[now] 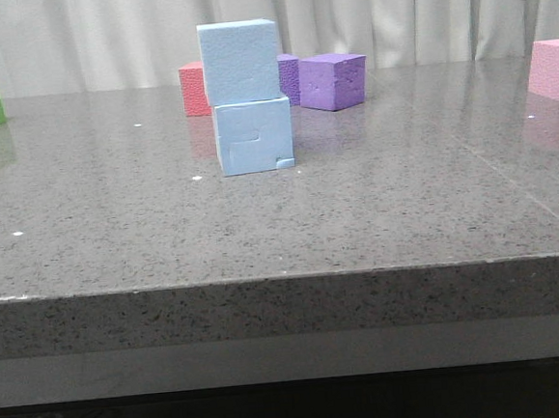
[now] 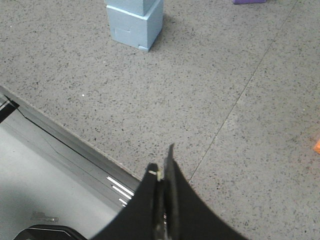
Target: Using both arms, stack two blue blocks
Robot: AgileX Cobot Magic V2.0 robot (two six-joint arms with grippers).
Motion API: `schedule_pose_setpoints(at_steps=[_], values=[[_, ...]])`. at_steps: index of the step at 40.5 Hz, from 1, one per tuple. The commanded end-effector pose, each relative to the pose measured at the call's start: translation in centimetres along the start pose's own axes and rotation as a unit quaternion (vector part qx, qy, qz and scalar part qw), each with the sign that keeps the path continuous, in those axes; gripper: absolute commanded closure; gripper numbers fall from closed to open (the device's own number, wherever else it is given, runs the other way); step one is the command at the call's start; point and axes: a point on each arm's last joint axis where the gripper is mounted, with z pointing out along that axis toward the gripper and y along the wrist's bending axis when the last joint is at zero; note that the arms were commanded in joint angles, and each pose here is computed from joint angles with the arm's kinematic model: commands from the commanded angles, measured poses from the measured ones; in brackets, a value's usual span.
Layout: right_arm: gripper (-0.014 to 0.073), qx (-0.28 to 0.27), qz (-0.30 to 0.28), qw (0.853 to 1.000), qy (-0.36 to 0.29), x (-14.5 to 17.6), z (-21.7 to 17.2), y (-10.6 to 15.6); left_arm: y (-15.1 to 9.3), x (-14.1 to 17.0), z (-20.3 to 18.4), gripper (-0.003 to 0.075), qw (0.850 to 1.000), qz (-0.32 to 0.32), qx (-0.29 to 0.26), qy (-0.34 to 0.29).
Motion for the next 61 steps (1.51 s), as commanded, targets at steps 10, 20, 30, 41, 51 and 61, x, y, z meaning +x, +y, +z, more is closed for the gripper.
schedule_pose_setpoints(at_steps=[10, 20, 30, 41, 51, 61], values=[[0.0664, 0.005, 0.0, 0.999, -0.048, -1.2, -0.7, -0.1, 0.0, 0.4, -0.1, 0.0738, 0.999, -0.007, 0.005, -0.033], [0.0664, 0.005, 0.0, 0.999, -0.048, -1.2, -0.7, -0.1, 0.0, 0.4, -0.1, 0.0738, 1.0, -0.001, 0.004, -0.031], [0.0664, 0.005, 0.0, 0.999, -0.048, -1.2, -0.7, -0.1, 0.0, 0.4, -0.1, 0.0738, 0.999, -0.001, 0.004, -0.033], [0.0664, 0.005, 0.0, 0.999, -0.048, -1.2, -0.7, -0.1, 0.0, 0.4, -0.1, 0.0738, 0.999, -0.001, 0.004, -0.033], [0.0664, 0.005, 0.0, 0.999, -0.048, -1.2, -0.7, -0.1, 0.0, 0.4, -0.1, 0.0738, 0.999, -0.001, 0.004, -0.033], [0.0664, 0.048, 0.033, 0.996, -0.072, -0.6, -2.1, -1.3, 0.0, 0.4, -0.1, 0.0738, 0.999, -0.001, 0.004, -0.033]])
